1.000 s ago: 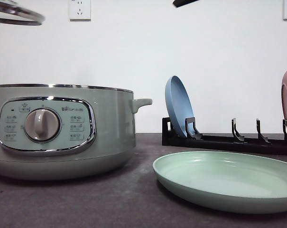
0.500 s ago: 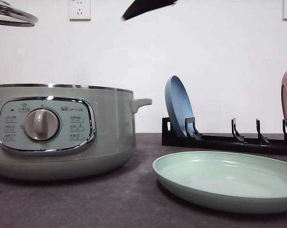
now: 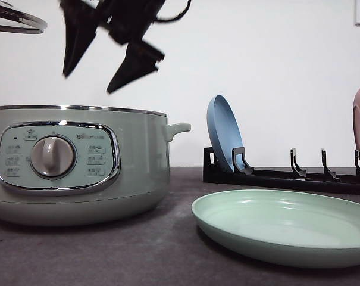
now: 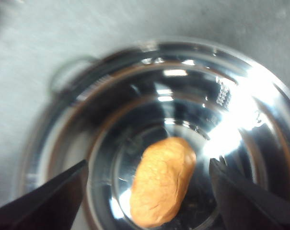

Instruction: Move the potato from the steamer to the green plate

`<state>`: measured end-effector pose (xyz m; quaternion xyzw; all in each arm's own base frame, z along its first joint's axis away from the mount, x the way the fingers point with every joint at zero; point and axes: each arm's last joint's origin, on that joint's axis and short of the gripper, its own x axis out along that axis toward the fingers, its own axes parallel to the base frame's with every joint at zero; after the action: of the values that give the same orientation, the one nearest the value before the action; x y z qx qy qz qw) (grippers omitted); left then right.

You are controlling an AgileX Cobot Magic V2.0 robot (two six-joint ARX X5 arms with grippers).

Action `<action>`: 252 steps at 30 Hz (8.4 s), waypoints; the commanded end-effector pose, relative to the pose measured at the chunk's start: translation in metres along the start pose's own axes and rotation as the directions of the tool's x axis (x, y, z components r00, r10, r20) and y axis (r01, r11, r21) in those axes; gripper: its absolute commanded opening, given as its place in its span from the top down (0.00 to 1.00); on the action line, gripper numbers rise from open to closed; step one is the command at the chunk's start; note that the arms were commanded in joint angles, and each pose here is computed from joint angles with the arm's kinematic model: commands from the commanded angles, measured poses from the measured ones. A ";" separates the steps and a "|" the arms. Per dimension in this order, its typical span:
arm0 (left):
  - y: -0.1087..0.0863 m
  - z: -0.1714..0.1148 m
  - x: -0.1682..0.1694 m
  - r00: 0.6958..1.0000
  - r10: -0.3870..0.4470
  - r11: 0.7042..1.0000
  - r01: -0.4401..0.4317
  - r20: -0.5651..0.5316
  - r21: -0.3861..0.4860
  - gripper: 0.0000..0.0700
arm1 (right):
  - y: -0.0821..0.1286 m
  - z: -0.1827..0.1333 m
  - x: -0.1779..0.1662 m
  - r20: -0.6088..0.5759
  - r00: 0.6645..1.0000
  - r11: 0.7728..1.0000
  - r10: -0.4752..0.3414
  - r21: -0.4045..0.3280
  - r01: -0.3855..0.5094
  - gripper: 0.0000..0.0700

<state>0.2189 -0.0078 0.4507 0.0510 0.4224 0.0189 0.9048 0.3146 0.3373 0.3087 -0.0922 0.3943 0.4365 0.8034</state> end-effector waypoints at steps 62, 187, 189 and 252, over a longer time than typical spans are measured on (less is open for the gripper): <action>0.002 0.005 -0.012 0.997 0.009 1.000 -0.008 0.070 -0.024 0.99 | 0.008 -0.013 0.051 -0.076 0.994 0.997 -0.078 -0.022 0.076 0.66; -0.129 0.033 0.118 0.920 -0.317 0.892 0.371 -0.228 0.258 0.99 | -0.022 -0.208 -0.181 0.313 0.845 0.870 -0.433 0.391 0.301 0.16; -0.129 0.034 0.118 0.921 -0.318 0.892 0.371 -0.224 0.259 0.99 | -0.022 -0.208 -0.181 0.313 0.845 0.870 -0.433 0.390 0.301 0.16; -0.150 0.028 0.135 0.916 -0.285 0.881 0.366 -0.281 0.300 0.99 | -0.023 -0.209 -0.181 0.296 0.839 0.862 -0.456 0.382 0.334 0.16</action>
<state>0.3190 -0.1422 0.3466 0.1344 0.5418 -0.1972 0.8059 0.1598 0.1053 0.2886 0.0447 0.2749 0.1972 0.9400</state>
